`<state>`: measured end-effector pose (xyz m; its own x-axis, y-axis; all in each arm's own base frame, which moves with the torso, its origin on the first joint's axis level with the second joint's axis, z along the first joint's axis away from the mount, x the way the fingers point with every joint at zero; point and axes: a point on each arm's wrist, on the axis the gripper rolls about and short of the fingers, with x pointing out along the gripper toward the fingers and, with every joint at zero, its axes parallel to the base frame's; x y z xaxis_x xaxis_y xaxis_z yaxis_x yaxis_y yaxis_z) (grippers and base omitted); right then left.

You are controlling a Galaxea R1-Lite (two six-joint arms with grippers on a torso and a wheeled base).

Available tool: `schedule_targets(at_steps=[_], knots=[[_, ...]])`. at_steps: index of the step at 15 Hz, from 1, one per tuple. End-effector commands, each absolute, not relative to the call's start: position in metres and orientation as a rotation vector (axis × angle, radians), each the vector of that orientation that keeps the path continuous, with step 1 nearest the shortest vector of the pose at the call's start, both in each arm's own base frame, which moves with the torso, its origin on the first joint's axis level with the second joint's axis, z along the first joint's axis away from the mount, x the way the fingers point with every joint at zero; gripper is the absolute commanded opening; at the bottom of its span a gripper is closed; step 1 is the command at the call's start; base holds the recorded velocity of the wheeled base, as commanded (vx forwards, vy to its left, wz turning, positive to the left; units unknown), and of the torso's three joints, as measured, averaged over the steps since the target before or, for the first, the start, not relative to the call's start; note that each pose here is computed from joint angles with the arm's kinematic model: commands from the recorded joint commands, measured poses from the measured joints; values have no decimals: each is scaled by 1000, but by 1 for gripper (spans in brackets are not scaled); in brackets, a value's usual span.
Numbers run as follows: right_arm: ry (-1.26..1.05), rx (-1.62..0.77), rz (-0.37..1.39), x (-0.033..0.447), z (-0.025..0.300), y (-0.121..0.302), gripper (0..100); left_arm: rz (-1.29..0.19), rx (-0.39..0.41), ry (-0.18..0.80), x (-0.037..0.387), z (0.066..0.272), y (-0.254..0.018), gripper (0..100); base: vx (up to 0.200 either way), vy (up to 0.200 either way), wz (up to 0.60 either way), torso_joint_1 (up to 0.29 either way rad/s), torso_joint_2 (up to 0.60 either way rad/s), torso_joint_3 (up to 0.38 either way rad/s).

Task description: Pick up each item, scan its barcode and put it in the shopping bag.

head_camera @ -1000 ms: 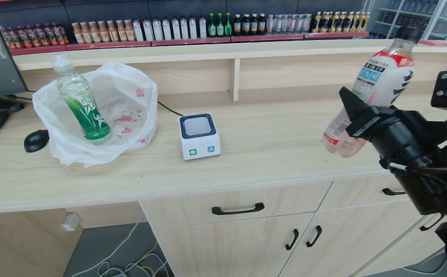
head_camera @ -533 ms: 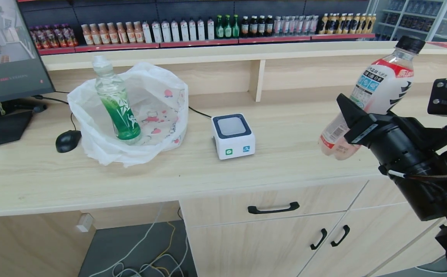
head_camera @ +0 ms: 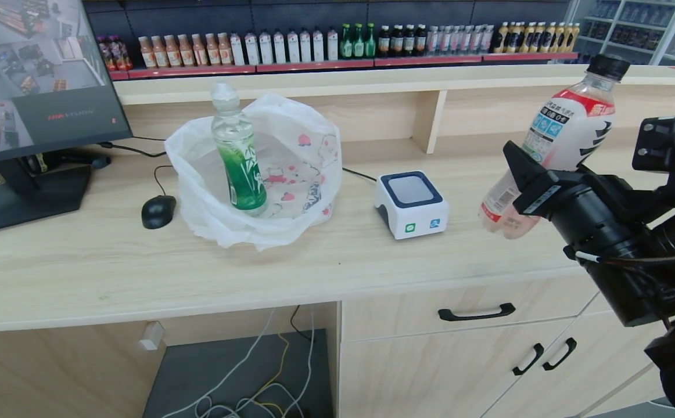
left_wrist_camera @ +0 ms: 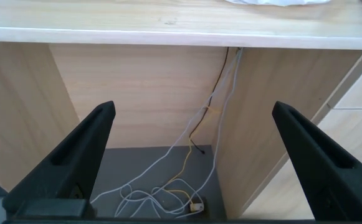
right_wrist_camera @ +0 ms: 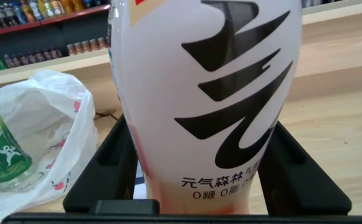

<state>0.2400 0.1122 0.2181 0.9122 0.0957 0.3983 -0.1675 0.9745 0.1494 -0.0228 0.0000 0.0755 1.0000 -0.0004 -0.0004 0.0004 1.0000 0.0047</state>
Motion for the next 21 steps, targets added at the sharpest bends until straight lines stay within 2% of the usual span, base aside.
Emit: schedule_targets(at_steps=[1, 6, 7, 10, 13, 18, 21], knots=[[-398, 177, 122, 243, 217, 110, 0, -2, 6, 0, -23, 75, 0, 100, 0, 0, 0, 0, 0, 0], [-396, 6, 49, 252, 215, 102, 0, -2, 6, 0, -23, 75, 0, 100, 0, 0, 0, 0, 0, 0], [-398, -22, 45, 261, 215, 107, 0, -2, 6, 0, -23, 75, 0, 100, 0, 0, 0, 0, 0, 0], [-487, -96, 37, 285, 240, 125, 0, 0, 6, 0, -23, 75, 0, 100, 0, 0, 0, 0, 0, 0], [-472, -180, 62, 290, 252, 143, 0, 0, 6, 0, -23, 75, 0, 100, 0, 0, 0, 0, 0, 0], [-465, -360, 71, 300, 240, 162, 0, 0, 6, 0, -23, 75, 0, 100, 0, 0, 0, 0, 0, 0], [-564, -472, 129, 313, 249, 178, 0, 0, 6, 0, -23, 75, 0, 100, 0, 0, 0, 0, 0, 0]])
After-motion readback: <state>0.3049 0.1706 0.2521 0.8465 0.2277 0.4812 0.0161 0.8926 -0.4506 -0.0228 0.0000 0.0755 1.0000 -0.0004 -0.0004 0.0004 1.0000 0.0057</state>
